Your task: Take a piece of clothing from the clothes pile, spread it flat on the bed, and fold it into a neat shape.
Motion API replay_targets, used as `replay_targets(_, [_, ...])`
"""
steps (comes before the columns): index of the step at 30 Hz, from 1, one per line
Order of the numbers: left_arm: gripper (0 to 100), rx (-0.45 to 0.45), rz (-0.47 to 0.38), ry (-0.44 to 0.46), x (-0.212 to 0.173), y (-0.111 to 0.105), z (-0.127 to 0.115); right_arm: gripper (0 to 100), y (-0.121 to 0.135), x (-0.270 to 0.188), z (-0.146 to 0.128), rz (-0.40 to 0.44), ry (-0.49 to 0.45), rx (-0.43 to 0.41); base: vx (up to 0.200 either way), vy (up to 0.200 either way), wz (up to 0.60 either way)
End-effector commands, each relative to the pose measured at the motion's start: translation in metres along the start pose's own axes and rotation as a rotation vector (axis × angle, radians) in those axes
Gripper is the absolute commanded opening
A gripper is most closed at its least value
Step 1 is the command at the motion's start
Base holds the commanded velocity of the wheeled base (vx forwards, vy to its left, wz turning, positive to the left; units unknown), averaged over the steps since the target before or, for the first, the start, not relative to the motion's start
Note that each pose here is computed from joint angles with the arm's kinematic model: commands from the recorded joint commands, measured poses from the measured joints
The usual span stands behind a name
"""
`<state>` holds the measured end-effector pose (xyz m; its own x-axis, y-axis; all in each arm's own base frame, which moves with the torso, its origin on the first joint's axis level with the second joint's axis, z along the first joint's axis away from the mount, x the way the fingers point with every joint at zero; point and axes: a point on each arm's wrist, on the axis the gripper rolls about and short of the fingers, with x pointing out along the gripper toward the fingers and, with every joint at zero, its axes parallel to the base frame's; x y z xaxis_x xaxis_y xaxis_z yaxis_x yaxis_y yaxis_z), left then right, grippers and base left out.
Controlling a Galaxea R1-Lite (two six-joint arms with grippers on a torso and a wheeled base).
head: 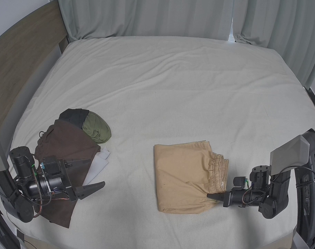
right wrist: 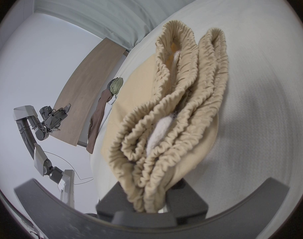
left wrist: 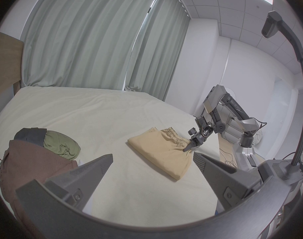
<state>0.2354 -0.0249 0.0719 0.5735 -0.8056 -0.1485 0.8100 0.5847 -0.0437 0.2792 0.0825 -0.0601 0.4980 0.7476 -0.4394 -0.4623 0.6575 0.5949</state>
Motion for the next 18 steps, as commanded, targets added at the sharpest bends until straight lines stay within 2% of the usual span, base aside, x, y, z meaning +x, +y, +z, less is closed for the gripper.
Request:
replay_targets(1, [100, 0.001, -0.007, 0.0, 0.0, 0.0, -0.001, 0, 0.007, -0.002, 0.006, 0.015, -0.016, -0.021, 0.0, 0.0, 0.0])
replay_targets(7, [100, -0.004, 0.001, 0.004, 0.0, -0.001, -0.001, 0, 0.017, -0.009, 0.016, 0.038, -0.045, -0.051, 0.0, 0.0, 0.0])
replay_targets(18, [100, -0.003, 0.003, 0.004, -0.001, -0.001, -0.001, 0, 0.063, -0.015, 0.031, 0.145, -0.076, -0.152, 0.0, 0.0, 0.0])
